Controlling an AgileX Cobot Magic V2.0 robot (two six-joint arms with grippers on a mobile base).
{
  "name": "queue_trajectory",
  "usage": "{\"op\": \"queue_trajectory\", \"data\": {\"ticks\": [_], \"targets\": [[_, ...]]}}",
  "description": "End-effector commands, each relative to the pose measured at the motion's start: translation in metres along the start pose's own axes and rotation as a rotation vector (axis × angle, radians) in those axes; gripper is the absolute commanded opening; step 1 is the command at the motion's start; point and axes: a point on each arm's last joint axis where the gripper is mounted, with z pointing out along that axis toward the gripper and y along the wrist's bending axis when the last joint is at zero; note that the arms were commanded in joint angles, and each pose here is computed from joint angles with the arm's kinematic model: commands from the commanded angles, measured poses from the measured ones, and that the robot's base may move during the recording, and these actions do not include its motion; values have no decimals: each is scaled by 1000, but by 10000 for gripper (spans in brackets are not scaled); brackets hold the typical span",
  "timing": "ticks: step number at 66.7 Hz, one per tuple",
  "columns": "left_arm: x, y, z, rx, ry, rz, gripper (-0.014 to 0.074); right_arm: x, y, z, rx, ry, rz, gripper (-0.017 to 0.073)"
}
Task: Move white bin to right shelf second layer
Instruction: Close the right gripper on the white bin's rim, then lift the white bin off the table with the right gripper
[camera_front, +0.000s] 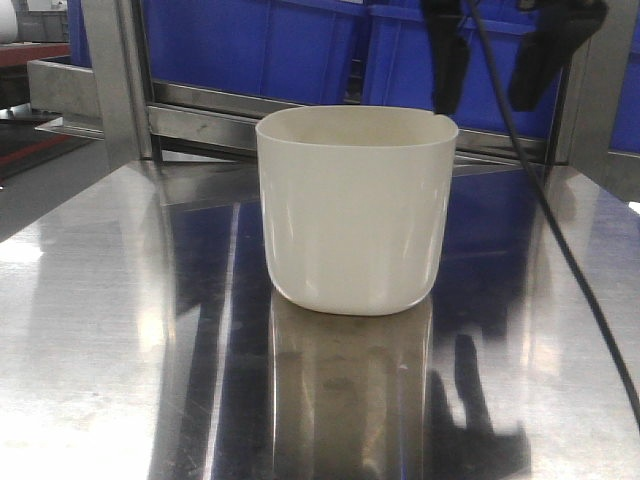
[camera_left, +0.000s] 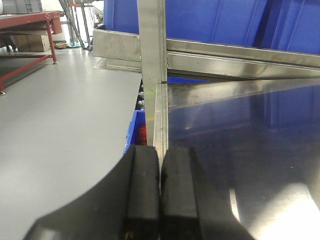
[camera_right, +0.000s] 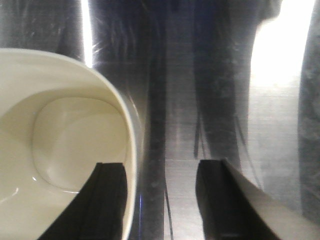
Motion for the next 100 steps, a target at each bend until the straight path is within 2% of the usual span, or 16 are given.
{"op": "queue_trajectory", "data": {"ticks": [1, 23, 28, 36, 42, 48, 59, 65, 69, 74, 76, 83, 88, 92, 100], "targets": [[4, 0, 1, 0, -65, -3, 85, -10, 1, -16, -41, -84, 6, 424], [4, 0, 1, 0, -65, -3, 85, -9, 15, 21, -44, -11, 10, 412], [4, 0, 1, 0, -65, -3, 85, -8, 16, 23, -38, -1, 18, 358], [4, 0, 1, 0, -65, -3, 85, -8, 15, 22, -35, 2, 34, 201], [4, 0, 1, 0, -65, -3, 85, -9, 14, 19, -40, -6, 35, 125], [4, 0, 1, 0, -65, -3, 85, -10, 11, 12, -43, -27, 33, 94], [4, 0, 1, 0, -65, -3, 85, -13, 2, -3, -16, -89, 16, 94], [4, 0, 1, 0, -65, -3, 85, -13, -8, -10, -8, -112, 21, 94], [4, 0, 1, 0, -65, -3, 85, -12, -17, -15, -13, -125, 5, 94], [4, 0, 1, 0, -65, -3, 85, -10, -28, -19, -27, -143, -66, 94], [4, 0, 1, 0, -65, -3, 85, -8, -34, -19, -37, -152, -113, 94], [4, 0, 1, 0, -65, -3, 85, -3, -57, -24, -77, -196, -193, 94], [4, 0, 1, 0, -65, -3, 85, 2, -76, -28, -98, -233, -193, 94], [4, 0, 1, 0, -65, -3, 85, 9, -93, -32, -109, -262, -167, 94], [4, 0, 1, 0, -65, -3, 85, 20, -129, -36, -96, -306, -81, 94]]}}
